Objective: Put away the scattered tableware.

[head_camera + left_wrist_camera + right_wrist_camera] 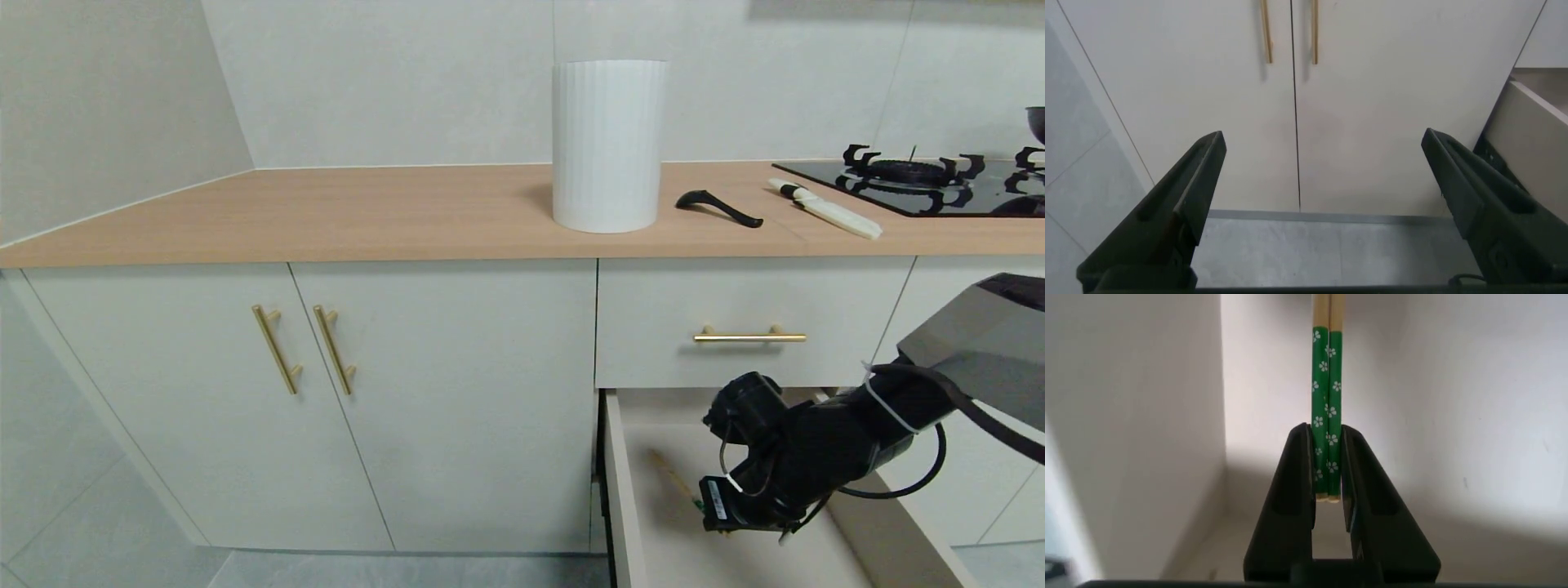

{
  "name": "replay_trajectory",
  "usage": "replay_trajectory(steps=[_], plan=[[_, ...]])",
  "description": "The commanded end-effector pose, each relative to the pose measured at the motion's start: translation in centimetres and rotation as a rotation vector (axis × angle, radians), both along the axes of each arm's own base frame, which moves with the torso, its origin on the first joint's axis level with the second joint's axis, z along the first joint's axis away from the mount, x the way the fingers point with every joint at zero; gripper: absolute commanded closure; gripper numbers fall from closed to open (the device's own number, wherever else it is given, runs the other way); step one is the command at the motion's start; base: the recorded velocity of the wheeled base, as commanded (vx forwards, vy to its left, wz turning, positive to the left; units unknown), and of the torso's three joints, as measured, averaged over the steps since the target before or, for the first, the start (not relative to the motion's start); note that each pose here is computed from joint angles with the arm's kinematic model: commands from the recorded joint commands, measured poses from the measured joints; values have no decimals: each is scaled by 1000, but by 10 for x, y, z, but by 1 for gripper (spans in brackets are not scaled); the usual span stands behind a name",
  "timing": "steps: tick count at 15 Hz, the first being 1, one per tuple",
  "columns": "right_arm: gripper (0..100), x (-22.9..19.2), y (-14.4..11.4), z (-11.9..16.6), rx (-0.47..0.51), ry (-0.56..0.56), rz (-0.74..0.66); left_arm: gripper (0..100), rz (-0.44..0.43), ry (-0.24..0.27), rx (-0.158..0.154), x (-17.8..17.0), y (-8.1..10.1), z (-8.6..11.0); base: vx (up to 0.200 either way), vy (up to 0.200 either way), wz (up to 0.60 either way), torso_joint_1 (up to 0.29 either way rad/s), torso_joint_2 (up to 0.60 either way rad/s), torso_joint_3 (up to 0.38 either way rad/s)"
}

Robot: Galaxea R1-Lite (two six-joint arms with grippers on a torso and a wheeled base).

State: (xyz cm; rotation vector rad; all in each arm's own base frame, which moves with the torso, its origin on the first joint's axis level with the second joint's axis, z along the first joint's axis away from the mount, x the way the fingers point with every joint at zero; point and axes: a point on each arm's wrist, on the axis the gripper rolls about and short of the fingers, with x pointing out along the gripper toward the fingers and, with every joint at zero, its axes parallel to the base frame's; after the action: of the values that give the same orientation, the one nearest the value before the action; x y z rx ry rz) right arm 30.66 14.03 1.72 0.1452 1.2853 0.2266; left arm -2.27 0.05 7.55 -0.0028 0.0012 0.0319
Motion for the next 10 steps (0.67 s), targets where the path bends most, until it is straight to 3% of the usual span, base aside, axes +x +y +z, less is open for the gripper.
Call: replay_trajectory(steps=[1, 4, 10], plan=[[100, -2, 5, -18, -34, 41, 9, 0, 0, 0, 0, 0, 0, 0, 0, 0, 0, 0, 0, 0], [100, -6, 14, -31, -141, 28, 4, 0, 0, 0, 0, 0, 0, 0, 0, 0, 0, 0, 0, 0], [100, -6, 17, -35, -151, 17, -4, 0, 2, 0, 0, 0, 0, 0, 0, 0, 0, 0, 0, 0]])
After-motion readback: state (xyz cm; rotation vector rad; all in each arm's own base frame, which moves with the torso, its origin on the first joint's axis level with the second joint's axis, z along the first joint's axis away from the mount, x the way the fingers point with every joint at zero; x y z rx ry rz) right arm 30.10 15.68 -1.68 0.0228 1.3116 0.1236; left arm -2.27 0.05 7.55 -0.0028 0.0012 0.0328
